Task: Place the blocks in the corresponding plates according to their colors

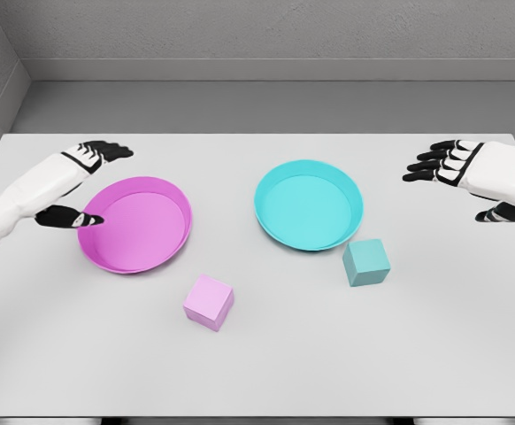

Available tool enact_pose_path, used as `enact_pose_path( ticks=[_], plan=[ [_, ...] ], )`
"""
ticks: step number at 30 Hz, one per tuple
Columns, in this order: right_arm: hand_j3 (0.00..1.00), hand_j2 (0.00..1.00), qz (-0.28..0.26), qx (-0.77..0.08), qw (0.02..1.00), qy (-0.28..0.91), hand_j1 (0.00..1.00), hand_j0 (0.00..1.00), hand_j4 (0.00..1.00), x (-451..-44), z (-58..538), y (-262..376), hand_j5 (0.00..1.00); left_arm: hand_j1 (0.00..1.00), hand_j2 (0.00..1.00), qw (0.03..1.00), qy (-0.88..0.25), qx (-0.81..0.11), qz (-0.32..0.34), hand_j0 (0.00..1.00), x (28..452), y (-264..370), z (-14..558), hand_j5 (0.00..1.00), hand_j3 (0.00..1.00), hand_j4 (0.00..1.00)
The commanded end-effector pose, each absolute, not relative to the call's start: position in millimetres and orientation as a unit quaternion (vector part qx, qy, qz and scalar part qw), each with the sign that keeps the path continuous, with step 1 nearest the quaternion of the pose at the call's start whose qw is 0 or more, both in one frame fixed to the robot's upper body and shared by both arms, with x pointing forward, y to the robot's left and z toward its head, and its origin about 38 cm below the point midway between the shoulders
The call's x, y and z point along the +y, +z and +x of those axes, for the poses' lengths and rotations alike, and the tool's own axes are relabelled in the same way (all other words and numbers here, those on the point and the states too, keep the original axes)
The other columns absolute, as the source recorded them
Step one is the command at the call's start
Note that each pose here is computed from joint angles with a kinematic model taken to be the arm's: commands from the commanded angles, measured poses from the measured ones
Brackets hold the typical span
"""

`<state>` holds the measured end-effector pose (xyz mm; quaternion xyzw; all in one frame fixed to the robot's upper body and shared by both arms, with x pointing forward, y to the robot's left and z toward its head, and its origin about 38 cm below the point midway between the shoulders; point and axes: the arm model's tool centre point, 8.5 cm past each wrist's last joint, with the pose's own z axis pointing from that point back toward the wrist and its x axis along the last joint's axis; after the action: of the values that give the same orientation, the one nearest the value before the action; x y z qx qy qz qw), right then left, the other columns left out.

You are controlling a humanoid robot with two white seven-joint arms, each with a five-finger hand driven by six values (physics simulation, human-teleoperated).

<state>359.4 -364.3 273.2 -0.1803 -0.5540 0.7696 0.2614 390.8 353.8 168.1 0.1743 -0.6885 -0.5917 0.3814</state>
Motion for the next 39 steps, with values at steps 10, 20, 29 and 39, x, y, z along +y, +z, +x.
enact_pose_path(
  ticks=[10, 20, 29, 39],
  plan=[
    [1.00, 1.00, -0.188, -0.543, 0.253, 0.778, 1.00, 1.00, 1.00, -364.1, 361.3, 273.0, 1.00, 1.00, 1.00, 0.379, -0.618, -0.672, 0.153, 1.00, 346.5, 161.0, 379.5, 1.00, 1.00, 1.00],
    [1.00, 1.00, -0.198, -0.486, 0.212, 0.824, 1.00, 1.00, 1.00, -343.5, 367.6, 249.9, 1.00, 1.00, 1.00, 0.355, -0.636, -0.673, 0.129, 1.00, 326.9, 160.2, 358.7, 1.00, 1.00, 1.00],
    [1.00, 1.00, -0.161, -0.484, 0.196, 0.838, 1.00, 1.00, 1.00, -320.1, 358.0, 231.8, 1.00, 1.00, 1.00, 0.338, -0.650, -0.673, 0.105, 1.00, 308.3, 152.0, 337.1, 1.00, 1.00, 1.00],
    [1.00, 1.00, -0.133, -0.477, 0.204, 0.844, 1.00, 1.00, 1.00, -315.3, 350.5, 212.1, 1.00, 1.00, 1.00, 0.337, -0.666, -0.659, 0.089, 1.00, 297.7, 133.2, 324.5, 1.00, 1.00, 1.00]
  ],
)
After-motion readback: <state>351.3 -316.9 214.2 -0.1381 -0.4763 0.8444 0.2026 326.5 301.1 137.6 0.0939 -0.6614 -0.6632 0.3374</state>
